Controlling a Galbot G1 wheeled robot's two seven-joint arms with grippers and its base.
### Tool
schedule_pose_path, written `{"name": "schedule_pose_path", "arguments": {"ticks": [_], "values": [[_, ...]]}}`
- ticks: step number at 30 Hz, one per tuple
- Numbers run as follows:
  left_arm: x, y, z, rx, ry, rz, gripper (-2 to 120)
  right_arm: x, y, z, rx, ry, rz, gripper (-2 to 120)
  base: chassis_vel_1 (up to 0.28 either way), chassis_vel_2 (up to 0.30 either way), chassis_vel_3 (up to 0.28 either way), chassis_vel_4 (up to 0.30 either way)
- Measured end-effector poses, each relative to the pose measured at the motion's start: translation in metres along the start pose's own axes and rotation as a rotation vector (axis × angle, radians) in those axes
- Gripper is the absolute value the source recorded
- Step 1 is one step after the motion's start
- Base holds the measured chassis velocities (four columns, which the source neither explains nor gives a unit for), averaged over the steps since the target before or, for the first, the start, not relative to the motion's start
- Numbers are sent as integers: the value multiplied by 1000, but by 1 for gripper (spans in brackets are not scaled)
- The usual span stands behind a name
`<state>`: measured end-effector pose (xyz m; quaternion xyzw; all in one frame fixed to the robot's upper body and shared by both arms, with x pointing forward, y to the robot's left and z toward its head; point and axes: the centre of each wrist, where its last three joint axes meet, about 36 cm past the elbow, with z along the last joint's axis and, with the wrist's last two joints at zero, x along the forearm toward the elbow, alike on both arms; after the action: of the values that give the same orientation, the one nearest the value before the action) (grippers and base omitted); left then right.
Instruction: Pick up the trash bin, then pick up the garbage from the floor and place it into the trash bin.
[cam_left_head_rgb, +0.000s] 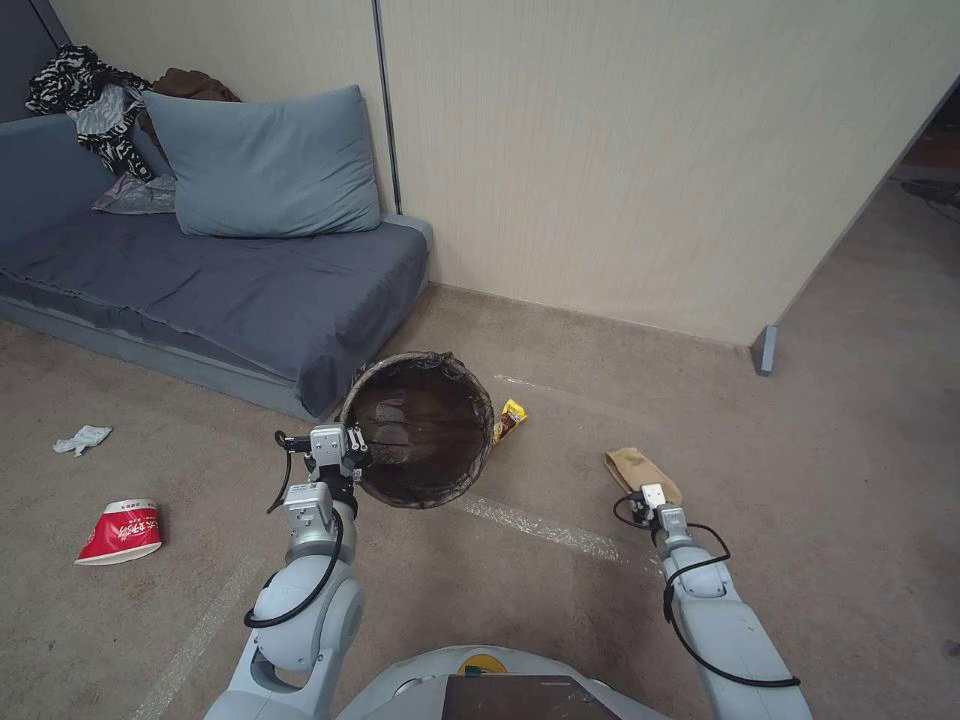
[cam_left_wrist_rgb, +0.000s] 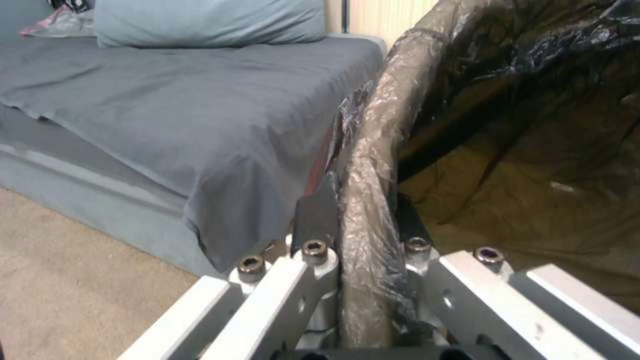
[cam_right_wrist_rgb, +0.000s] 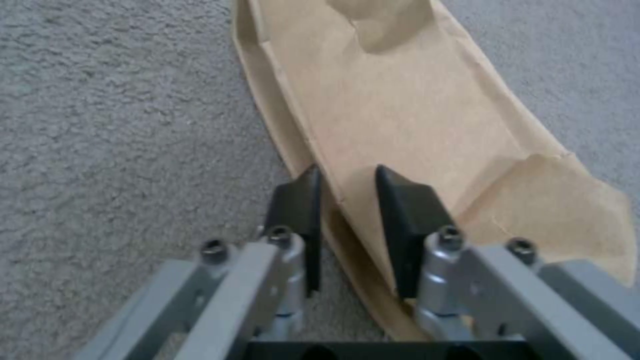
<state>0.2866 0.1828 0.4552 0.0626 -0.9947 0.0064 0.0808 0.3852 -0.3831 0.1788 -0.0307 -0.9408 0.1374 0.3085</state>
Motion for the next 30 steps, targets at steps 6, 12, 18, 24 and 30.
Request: {"name": "schedule_pose_path", "arguments": {"ticks": [6,12,18,24,30], "values": [[0,-1,1,0,2,3,3,1,1,0,0,-8,1,0,0,0,0,0],[0,-1,1,-1,2,6,3,3,-1,2,4,-21,2,0,0,0,0,0],[0,-2,0,-1,1,7,3,3,0,2,5,-32,2,0,0,0,0,0],[0,-2,0,0,-1,8,3,3,-1,2,4,-41,5,0,0,0,0,0],[0,-2,-1,3,-2,9,3,6,-2,-1,4,-67,19,0,0,0,0,0]]}}
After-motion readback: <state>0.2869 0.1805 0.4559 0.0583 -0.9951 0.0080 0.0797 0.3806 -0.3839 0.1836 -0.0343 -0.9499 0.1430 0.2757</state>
